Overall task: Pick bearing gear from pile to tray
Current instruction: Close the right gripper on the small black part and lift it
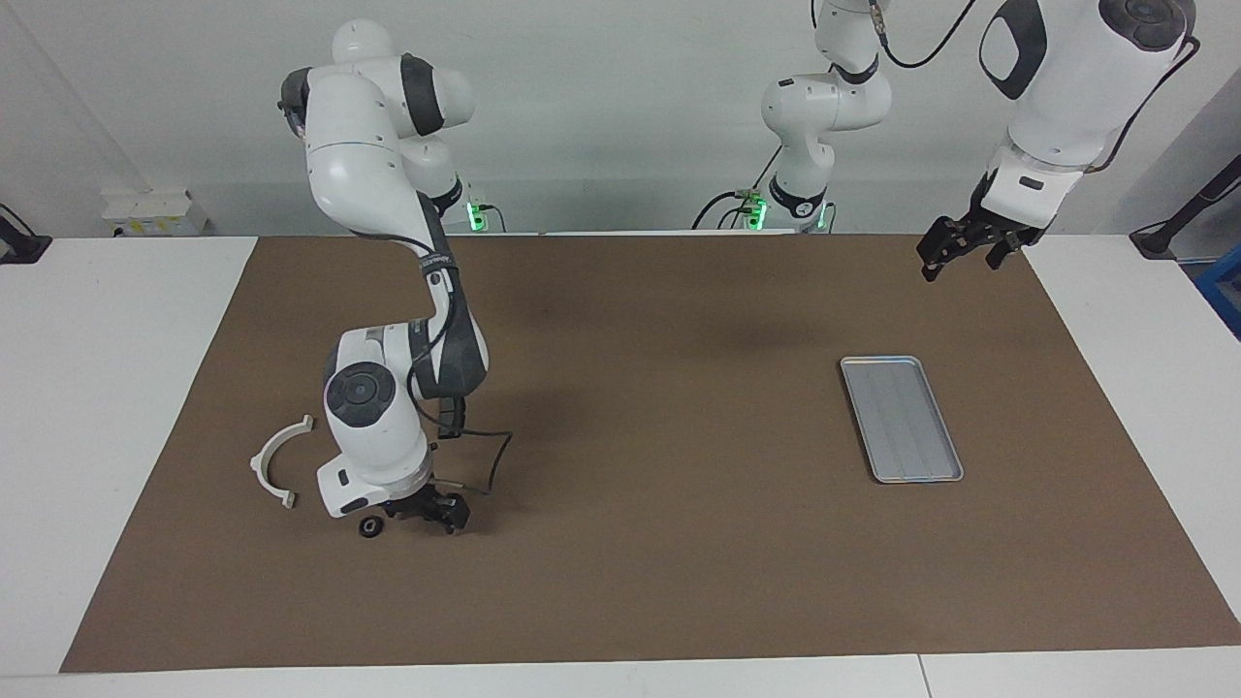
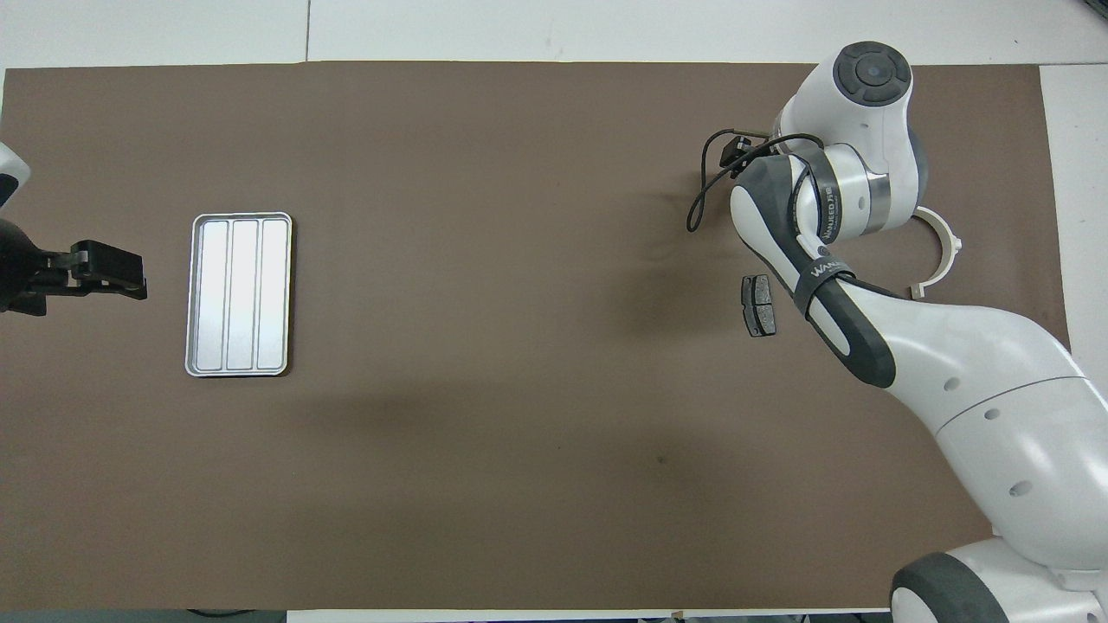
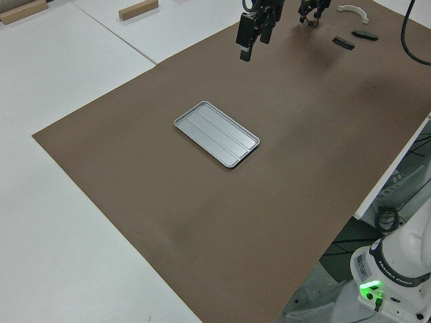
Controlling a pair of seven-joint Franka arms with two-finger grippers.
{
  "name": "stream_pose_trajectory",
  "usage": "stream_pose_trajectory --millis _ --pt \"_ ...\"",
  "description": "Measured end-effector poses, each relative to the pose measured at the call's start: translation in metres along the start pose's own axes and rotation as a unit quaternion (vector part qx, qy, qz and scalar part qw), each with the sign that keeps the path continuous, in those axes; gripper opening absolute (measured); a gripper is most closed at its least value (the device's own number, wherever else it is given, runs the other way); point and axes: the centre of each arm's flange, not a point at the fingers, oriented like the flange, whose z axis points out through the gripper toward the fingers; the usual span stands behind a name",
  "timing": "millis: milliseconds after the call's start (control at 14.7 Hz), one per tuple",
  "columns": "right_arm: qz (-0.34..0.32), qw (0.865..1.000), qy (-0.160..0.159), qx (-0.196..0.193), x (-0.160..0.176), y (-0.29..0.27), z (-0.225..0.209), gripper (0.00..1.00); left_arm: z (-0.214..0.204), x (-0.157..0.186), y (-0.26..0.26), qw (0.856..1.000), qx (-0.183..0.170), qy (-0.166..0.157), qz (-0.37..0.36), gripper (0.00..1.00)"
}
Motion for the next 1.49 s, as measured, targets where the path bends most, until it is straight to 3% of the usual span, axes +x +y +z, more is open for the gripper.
stream_pose_trajectory --millis 272,340,407,747,815,951,1086,1290,1494 --pt "0.015 1.000 -0.013 -0.002 -0.0022 0.0016 0.0033 1.00 0.0000 0.0000 0.0000 1.000 0.000 0.000 0.000 1.00" --pt "0.020 1.000 -0.022 0.000 -0.0029 0.0032 0.0043 0.99 0.0000 0.0000 0.0000 1.000 0.000 0.000 0.000 1.00" --pt "0.026 0.999 -0.029 0.006 -0.0033 0.0041 0.0048 0.92 0.0000 0.0000 0.0000 1.000 0.000 0.000 0.000 1.00" --pt "0.030 0.999 -0.035 0.010 -0.0038 0.0045 0.0051 0.90 0.0000 0.0000 0.0000 1.000 0.000 0.000 0.000 1.00" --pt "0.030 0.999 -0.035 0.010 -0.0038 0.0045 0.0051 0.83 0.0000 0.0000 0.0000 1.000 0.000 0.000 0.000 1.00" --pt "0.030 0.999 -0.035 0.010 -0.0038 0.0045 0.0050 0.80 0.0000 0.0000 0.0000 1.000 0.000 0.000 0.000 1.00" --pt "0.030 0.999 -0.032 0.012 -0.0027 0.0033 0.0019 0.64 0.0000 0.0000 0.0000 1.000 0.000 0.000 0.000 1.00" --pt "0.031 0.999 -0.032 0.013 -0.0022 0.0034 0.0006 0.56 0.0000 0.0000 0.0000 1.000 0.000 0.000 0.000 1.00" --pt "0.034 0.999 -0.032 0.015 -0.0008 0.0058 -0.0015 0.24 0.0000 0.0000 0.0000 1.000 0.000 0.000 0.000 1.00"
